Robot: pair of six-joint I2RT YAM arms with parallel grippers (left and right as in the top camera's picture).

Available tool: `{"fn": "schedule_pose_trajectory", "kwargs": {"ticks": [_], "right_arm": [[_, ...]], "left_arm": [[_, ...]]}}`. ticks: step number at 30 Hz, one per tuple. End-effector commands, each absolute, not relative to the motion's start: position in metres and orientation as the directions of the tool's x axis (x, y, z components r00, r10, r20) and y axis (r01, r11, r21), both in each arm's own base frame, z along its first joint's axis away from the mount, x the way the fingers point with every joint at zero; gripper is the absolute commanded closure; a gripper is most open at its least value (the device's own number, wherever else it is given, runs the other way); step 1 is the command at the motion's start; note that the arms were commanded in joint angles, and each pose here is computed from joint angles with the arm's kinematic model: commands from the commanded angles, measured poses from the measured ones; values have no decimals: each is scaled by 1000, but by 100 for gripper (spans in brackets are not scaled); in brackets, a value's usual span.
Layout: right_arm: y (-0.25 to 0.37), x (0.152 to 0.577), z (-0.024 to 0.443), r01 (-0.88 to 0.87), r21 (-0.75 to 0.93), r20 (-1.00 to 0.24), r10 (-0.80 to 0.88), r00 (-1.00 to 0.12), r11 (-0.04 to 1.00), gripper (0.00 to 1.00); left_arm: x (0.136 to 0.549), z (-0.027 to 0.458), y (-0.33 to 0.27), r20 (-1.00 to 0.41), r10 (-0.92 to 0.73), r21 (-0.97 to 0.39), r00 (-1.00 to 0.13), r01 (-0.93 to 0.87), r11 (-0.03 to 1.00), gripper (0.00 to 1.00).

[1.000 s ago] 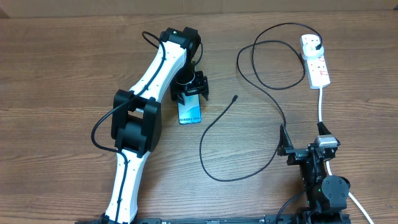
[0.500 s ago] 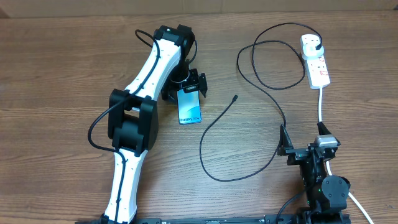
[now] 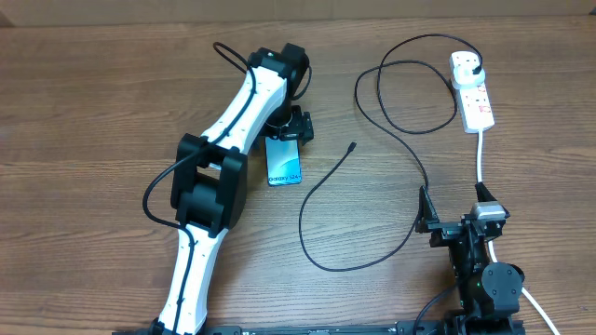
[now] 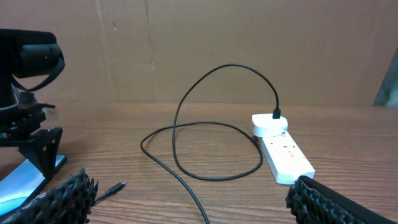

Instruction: Plug charger to phone and switch on socket

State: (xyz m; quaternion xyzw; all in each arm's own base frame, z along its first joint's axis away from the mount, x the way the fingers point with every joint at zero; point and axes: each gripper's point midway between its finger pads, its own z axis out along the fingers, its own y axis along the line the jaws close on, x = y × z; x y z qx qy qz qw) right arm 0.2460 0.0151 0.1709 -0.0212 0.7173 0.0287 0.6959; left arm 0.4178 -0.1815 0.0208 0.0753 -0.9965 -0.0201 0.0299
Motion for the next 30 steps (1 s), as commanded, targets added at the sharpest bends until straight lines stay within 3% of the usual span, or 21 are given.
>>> {"fn": "schedule_pose_trajectory", "kwargs": {"ticks": [1,12,30], "right_arm": [[14,246,170,-65,15,-1000,13,-25,998,0],[14,246,170,-65,14,-1000,13,-25,998,0],[14,246,170,-65,14,-1000,13,-25,998,0]], "left_arm": [[416,11,-175,44,-175,101,-984,-170,980,0],[411,5,-176,65,-189,94,-980,-182,979,0],[378,-43,-170,139,-180,128,-974,-163,978,0]]}}
